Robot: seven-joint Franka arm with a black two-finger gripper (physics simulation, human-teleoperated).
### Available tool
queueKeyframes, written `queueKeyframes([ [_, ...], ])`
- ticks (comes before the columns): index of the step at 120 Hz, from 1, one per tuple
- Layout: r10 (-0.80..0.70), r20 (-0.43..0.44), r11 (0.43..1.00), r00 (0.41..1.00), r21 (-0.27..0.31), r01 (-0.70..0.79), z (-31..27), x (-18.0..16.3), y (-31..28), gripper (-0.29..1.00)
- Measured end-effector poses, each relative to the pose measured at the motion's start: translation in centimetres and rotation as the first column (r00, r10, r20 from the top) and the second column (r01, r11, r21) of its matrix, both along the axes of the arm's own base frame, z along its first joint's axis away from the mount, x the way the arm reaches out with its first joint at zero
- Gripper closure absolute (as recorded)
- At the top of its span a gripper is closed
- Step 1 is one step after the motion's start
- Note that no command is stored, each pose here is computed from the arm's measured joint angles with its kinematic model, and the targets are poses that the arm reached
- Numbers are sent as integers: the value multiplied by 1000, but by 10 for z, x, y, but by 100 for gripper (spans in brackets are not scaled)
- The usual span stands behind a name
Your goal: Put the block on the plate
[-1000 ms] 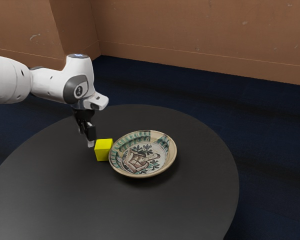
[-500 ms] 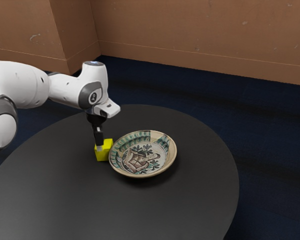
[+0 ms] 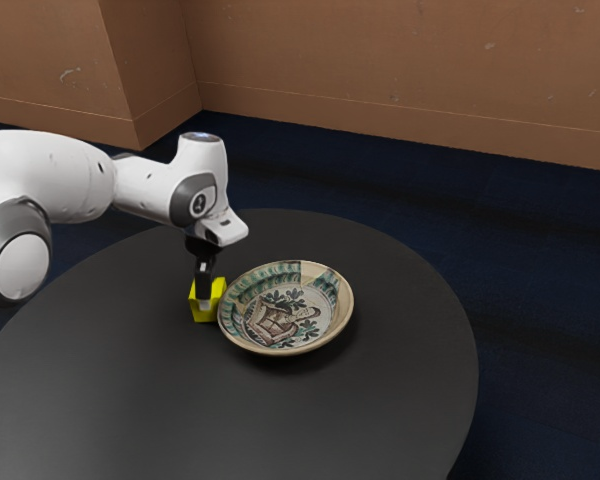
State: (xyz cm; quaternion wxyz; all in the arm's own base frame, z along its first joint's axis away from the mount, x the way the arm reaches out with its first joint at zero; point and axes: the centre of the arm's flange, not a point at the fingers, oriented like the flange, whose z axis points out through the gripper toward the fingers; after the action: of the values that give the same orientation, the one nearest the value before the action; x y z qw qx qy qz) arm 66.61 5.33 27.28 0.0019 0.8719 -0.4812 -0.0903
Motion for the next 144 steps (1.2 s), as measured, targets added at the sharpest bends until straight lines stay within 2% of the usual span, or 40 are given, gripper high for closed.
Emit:
queueKeyframes([
  [68,-62,-13,998,998,-28,61,-20,6,1,0],
  [108,-67,-8,997,998,-26,67,-17,7,4,25],
  [144,-62,23,998,998,-19,63,6,6,8,30],
])
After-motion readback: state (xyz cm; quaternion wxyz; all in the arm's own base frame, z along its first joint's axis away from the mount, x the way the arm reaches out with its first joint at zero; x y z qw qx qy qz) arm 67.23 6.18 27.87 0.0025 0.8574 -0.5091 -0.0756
